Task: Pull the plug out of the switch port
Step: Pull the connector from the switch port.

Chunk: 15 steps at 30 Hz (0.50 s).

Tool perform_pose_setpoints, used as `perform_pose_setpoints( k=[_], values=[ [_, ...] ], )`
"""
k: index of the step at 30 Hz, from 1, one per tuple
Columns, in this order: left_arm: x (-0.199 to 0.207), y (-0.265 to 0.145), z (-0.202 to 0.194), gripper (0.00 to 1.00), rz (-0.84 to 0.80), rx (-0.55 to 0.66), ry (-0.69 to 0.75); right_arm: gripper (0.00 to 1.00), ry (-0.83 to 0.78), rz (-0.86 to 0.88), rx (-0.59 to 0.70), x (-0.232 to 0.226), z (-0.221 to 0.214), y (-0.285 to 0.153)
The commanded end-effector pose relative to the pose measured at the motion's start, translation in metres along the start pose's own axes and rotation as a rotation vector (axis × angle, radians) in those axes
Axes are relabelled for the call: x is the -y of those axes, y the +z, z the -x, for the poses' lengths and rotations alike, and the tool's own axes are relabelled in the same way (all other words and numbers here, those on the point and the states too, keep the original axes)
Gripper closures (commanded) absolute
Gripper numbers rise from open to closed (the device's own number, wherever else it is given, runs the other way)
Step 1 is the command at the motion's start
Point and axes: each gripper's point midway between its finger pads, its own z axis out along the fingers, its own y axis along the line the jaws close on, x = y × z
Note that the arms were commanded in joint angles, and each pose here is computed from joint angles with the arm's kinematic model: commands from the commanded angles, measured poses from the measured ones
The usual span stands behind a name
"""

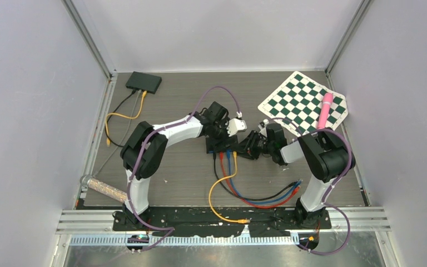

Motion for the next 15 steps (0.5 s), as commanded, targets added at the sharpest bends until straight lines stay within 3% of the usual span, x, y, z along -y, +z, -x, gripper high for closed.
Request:
perform_pose_setpoints(
  k=[1, 6, 15],
  values=[
    [0.010, 0.008, 0.010, 0.62, -0.067, 0.033, -0.007, 0.61, -0.039, -0.076, 0.049, 0.019, 0.000, -0.001],
    [0.010, 0.008, 0.010, 0.62, -0.069, 0.033, -0.009, 0.56, -0.068, -0.051, 0.063, 0.016, -0.002, -0.006],
    [0.010, 0.008, 0.010, 0.62, -0.072, 0.032, -0.012, 0.58, -0.014, -0.077, 0.091, 0.031, -0.008, -0.010]
  ],
)
